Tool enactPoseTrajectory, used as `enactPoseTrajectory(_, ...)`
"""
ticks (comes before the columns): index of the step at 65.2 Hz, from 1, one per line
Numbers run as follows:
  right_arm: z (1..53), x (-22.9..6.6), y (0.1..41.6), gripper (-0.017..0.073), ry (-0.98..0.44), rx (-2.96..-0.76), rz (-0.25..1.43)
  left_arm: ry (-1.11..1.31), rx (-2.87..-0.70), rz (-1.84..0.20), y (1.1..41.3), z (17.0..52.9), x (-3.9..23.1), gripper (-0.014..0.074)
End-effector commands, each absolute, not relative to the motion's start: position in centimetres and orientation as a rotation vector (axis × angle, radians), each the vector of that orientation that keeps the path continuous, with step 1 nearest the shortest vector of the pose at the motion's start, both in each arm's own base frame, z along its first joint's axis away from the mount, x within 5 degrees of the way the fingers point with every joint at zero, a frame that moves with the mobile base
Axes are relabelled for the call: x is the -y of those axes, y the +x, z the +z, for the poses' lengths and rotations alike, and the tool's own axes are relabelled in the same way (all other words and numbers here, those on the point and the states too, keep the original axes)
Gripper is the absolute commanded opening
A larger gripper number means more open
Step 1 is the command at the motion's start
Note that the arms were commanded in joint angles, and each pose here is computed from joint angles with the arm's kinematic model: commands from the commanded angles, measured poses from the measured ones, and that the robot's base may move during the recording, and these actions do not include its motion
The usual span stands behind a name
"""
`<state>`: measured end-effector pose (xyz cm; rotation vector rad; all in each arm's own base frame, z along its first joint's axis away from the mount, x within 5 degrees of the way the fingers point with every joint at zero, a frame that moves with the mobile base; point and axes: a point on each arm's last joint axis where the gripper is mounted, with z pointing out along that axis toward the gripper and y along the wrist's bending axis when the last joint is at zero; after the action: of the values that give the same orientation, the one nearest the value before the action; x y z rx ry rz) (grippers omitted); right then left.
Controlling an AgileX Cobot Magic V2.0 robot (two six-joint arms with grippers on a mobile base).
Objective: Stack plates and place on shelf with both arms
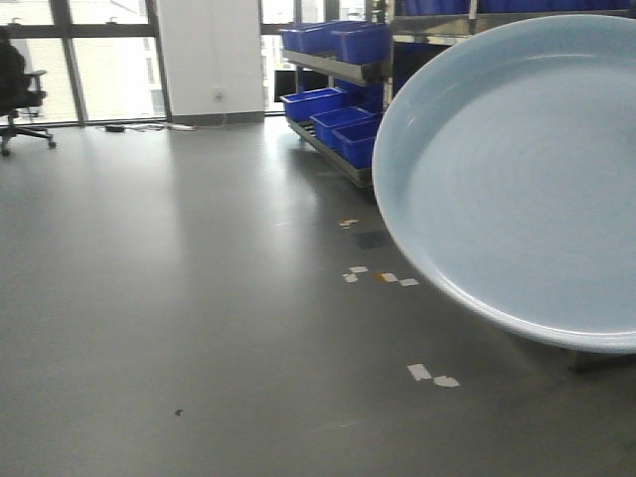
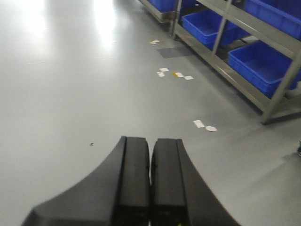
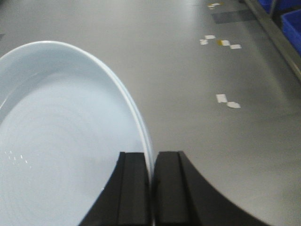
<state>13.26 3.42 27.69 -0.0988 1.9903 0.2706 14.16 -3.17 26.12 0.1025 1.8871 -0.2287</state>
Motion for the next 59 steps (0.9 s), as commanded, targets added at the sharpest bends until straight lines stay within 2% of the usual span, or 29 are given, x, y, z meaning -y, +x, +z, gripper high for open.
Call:
enactPoseTrajectory(1, 29.64, -3.41, 13.62, 0.005, -0.09, -1.858, 0.279, 0.085, -1.773, -0.24, 14.49, 27.88, 3.17, 0.0084)
enactPoseTrajectory(59, 29.6, -3.4, 13.6, 0.005, -0.09, -1.862, 0.278, 0.085, -1.773, -0.24, 14.49, 27.88, 3.17, 0.0084)
